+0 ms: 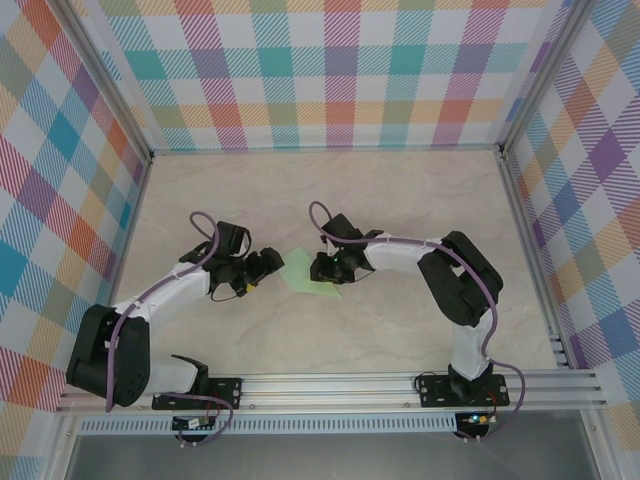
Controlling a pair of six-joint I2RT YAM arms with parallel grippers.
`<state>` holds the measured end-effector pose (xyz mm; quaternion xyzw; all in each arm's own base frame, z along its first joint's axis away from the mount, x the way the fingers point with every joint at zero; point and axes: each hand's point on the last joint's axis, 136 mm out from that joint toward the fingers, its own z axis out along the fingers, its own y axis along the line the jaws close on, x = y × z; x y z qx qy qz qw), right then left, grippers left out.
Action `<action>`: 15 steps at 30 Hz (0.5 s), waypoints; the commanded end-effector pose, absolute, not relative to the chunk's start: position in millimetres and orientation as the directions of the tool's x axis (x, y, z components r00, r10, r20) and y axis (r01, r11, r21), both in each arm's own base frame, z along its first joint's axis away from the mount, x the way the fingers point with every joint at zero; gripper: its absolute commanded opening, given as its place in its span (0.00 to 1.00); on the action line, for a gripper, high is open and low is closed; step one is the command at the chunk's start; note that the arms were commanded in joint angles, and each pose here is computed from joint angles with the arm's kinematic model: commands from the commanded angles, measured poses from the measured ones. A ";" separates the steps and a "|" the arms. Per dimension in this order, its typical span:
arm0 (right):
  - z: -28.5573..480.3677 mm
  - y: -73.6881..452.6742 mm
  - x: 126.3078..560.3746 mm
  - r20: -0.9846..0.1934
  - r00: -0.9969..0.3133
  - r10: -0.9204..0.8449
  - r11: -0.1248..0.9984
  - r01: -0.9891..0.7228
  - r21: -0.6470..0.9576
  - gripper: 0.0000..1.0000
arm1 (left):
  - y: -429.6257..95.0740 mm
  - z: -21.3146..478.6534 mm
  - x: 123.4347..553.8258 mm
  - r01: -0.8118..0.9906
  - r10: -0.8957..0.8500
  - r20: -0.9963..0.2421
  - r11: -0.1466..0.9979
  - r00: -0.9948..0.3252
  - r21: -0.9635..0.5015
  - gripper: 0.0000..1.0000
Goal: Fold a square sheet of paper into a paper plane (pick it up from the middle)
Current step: Fold the wing for the fifth time at the center of the table.
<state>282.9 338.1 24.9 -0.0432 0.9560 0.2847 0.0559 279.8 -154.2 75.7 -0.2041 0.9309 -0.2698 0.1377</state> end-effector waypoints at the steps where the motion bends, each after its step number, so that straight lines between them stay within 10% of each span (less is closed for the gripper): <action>1: 10.3 330.8 280.4 -0.058 -0.998 -0.010 0.821 -0.041 0.569 0.27 | -175.4 70.7 278.5 -0.300 -0.443 -0.102 0.741 -0.891 -0.600 0.84; 15: -11.2 304.9 277.6 0.117 -0.987 0.114 0.753 0.162 0.638 0.27 | -222.0 45.7 276.7 -0.373 -0.462 0.025 0.681 -0.886 -0.630 0.63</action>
